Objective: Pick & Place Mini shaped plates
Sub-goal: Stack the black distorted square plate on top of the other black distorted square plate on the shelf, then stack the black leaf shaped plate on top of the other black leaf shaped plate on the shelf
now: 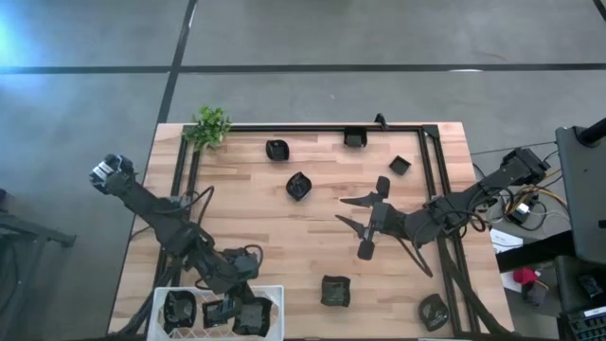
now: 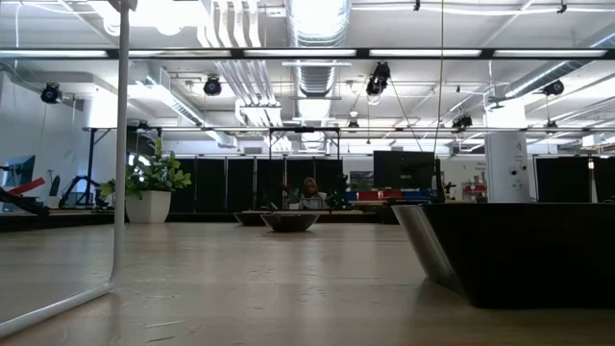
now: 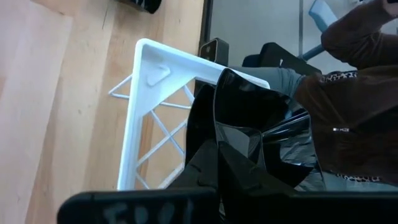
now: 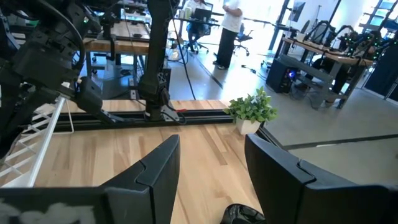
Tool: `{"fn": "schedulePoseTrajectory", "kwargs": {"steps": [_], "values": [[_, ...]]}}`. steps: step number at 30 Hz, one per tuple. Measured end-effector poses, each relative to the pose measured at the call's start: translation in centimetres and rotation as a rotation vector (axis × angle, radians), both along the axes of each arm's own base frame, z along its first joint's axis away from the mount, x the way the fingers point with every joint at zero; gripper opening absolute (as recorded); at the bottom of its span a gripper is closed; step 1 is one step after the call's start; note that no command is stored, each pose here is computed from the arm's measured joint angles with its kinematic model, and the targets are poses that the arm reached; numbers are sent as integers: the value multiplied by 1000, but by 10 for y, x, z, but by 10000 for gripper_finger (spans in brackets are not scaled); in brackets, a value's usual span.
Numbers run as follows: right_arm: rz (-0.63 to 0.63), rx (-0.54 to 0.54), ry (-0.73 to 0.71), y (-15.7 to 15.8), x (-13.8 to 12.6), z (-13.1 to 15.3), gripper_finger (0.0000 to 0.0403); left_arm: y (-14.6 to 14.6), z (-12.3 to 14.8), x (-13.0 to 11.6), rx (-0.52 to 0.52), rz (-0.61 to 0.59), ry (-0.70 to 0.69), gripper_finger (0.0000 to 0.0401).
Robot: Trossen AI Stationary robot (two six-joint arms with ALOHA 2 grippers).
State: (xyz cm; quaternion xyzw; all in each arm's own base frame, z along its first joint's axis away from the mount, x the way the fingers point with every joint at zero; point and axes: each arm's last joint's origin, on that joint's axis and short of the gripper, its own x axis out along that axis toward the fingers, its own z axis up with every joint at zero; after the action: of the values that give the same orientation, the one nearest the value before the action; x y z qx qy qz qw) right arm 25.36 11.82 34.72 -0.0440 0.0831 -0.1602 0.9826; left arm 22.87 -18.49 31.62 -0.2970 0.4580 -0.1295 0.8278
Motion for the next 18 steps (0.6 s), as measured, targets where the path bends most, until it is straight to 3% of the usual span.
{"fn": "schedulePoseTrajectory", "kwargs": {"steps": [13, 18], "values": [[0, 0, 0, 0, 0, 0, 178, 0, 0, 0, 12, -9, -10, 76], [0, 0, 0, 0, 0, 0, 178, 5, 4, 0, 23, -21, -39, 84]]}}
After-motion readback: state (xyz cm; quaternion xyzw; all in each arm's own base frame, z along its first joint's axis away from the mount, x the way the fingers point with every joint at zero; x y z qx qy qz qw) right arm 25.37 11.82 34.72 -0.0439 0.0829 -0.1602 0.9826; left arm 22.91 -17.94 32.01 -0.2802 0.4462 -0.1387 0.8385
